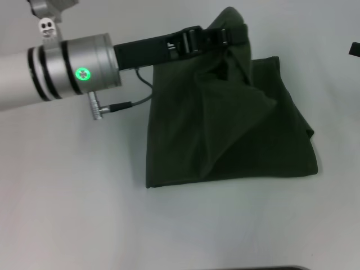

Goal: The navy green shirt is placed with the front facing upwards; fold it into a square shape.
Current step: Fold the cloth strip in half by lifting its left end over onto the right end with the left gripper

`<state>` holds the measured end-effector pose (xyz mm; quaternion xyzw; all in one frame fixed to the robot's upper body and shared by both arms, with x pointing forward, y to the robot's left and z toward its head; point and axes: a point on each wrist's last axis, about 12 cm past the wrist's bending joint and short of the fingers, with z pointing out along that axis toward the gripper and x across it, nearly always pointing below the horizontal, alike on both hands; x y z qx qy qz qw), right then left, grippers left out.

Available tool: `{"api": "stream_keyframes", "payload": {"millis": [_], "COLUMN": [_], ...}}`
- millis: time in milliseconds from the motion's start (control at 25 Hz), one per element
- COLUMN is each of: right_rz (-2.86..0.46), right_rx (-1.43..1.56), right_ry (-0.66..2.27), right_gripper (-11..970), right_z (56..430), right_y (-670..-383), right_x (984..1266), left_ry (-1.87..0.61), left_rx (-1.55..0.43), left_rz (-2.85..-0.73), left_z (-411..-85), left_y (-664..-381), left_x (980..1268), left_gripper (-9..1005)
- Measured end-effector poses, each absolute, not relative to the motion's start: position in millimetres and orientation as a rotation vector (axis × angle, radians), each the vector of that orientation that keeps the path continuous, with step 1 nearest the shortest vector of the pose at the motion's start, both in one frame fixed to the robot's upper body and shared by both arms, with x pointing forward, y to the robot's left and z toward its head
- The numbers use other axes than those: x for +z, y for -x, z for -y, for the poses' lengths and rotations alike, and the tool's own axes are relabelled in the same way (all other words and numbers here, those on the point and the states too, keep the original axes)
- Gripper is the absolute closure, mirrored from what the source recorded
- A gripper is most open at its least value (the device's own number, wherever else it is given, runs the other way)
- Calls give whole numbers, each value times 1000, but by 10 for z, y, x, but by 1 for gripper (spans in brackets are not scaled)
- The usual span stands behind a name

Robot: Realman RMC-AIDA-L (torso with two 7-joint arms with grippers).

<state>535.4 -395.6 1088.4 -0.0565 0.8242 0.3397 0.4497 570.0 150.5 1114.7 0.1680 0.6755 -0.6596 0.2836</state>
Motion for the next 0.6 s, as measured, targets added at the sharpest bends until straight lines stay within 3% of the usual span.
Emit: {"api": "stream_keyframes", "payload": {"millis": [600], "right_rz": [-2045], "right_rx": [830], "right_ry": [127], "right_gripper": [933], "right_z": [4019], "right_y": [-5297], "right_x": [10869], "left_ry": [-372], "left_rx": [-1747], "left_rz": [-1843], "left_z": [-1029], "left_y": [-5550], "left_x": [10837], "left_gripper": [830]}}
